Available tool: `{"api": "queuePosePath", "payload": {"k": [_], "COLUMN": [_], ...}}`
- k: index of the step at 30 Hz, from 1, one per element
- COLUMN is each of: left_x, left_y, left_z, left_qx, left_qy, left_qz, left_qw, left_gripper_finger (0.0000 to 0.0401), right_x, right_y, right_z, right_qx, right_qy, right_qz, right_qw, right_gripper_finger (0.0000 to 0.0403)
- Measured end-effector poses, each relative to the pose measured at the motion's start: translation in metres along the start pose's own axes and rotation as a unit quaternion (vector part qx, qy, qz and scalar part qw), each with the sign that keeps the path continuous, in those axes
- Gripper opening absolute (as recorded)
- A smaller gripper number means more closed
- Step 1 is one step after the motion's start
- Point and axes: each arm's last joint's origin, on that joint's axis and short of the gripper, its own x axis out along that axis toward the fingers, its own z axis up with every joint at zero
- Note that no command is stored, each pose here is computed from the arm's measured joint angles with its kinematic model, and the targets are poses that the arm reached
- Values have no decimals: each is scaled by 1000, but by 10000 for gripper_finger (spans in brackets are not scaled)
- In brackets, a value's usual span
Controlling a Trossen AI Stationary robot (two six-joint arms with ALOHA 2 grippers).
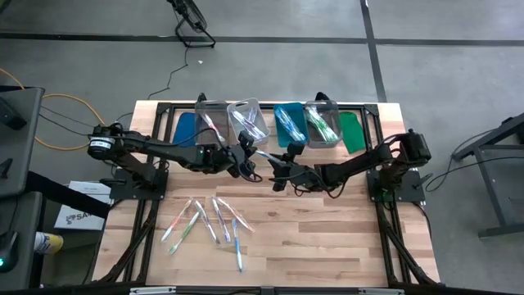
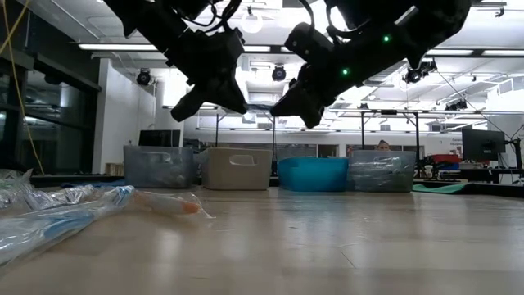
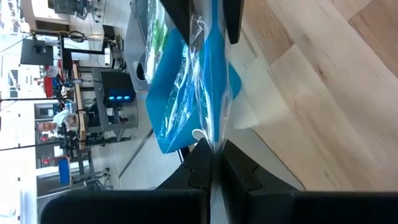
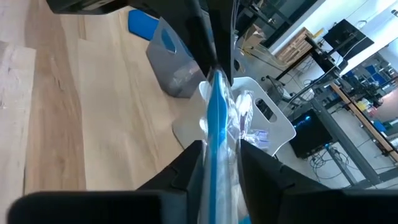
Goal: Pick & Place Toothbrushes
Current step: Put the blue toothbrush into the blue bin
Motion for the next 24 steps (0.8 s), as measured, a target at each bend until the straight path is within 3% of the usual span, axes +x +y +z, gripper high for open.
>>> {"api": "queuePosePath", "payload": {"k": [7,24], "left_x": [0,0], "left_y": [0,-1], "left_z": [0,1], "left_qx": [-1,-7], "left_qy": [1,-24], "left_qz": [-2,-16], "left_qw": [1000,1000], "left_gripper_finger": [11,107], "right_x": [0,0], "right_y": [1,2], "right_z": [0,-1], "right_qx": [4,55], "right_qy": [-5,1], "right_qz": [14,23], "right_qw": [1000,998], "right_gripper_finger": [41,40]}}
